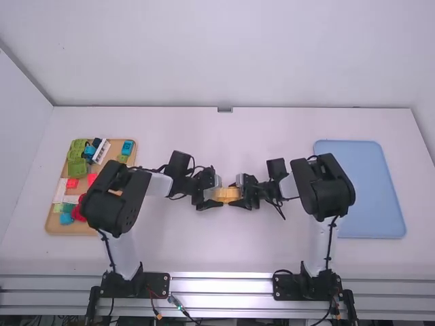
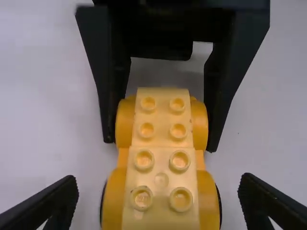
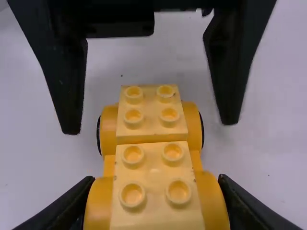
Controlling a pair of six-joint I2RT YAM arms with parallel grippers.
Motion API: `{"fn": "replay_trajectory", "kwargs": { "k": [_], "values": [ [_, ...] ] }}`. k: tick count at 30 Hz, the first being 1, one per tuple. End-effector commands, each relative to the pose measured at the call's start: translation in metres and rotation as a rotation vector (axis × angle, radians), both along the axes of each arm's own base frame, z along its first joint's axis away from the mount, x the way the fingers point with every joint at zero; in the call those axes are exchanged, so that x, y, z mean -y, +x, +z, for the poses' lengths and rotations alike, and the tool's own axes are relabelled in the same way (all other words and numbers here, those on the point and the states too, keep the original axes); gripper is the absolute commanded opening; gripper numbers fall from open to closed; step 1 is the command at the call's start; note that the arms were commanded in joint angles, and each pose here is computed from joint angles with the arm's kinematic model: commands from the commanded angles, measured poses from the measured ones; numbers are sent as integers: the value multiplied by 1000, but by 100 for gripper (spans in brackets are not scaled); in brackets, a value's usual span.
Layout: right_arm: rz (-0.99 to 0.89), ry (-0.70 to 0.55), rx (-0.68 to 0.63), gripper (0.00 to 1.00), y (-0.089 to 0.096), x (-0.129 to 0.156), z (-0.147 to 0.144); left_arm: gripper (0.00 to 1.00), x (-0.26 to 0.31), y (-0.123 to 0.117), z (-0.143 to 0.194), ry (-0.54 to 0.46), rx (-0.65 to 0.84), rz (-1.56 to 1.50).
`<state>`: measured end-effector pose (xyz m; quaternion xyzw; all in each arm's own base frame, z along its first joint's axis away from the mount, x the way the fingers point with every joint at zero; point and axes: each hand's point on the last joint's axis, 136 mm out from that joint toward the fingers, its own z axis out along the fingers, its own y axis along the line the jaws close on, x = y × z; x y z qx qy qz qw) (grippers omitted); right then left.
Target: Assemble lego blocks to make yellow taxi
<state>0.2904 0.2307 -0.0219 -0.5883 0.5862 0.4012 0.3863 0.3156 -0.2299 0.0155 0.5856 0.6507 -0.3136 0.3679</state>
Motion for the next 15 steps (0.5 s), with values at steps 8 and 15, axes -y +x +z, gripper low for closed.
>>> {"fn": "replay_trajectory", "kwargs": {
  "k": [8, 15],
  "values": [
    [-2, -8, -16, 48, 1, -1, -5, 73, 2, 6, 44, -38, 100, -3],
    [-5, -12, -15, 48, 2, 0, -6, 2, 0, 1, 37, -21, 57, 1]
  ]
}}
